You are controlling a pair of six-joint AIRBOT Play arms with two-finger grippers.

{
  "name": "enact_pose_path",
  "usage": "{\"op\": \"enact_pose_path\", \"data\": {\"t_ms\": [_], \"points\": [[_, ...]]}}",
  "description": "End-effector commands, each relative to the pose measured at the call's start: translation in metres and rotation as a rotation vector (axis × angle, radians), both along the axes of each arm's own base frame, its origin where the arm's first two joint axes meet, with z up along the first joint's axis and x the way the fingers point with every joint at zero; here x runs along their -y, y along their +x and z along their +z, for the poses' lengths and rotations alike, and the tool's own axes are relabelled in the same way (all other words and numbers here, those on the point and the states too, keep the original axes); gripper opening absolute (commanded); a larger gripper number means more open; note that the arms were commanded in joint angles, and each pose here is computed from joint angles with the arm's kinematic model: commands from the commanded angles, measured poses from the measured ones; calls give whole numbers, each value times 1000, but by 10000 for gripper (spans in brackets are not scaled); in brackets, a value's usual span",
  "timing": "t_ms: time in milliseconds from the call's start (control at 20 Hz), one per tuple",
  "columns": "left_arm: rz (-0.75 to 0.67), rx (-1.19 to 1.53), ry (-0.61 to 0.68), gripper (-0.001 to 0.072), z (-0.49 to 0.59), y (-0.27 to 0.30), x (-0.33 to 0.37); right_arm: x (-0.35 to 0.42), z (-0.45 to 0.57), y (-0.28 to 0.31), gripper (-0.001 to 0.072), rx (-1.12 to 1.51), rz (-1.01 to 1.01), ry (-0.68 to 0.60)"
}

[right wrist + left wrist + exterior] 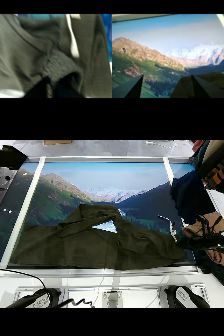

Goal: Fold the clothes and pants, and hang the long-sleeved shirts on hangers.

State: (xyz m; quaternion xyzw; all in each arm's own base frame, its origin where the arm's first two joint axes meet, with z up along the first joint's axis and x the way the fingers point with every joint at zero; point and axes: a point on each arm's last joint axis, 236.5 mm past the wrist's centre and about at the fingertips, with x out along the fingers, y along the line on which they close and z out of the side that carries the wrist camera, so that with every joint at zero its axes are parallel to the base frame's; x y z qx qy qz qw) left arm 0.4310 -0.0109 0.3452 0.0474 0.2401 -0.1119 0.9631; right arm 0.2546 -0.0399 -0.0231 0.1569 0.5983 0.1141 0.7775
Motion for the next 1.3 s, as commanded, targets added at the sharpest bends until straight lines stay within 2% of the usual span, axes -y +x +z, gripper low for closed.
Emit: {"op": "enact_pose_path", "data": {"t_ms": [0,200,400,500,600,850,1250], "points": [[1,-1,0,653,-1,1,0,3,16,47,23,195,-75,21],[1,-30,-4,653,-13,10,-2,26,51,93,23,381,-197,-11],[2,-114,-20,653,-50,35,-5,79,115,153,23,691,-534,3],[23,-177,-61,653,-75,48,-7,110,135,167,22,799,-677,-66],[23,-246,-82,653,-105,59,-7,120,136,180,22,848,-736,-141],[2,-441,-167,653,-186,54,6,103,65,218,22,775,-747,-248],[-11,-765,-192,653,-314,-5,15,86,28,225,23,692,-661,-244]]}}
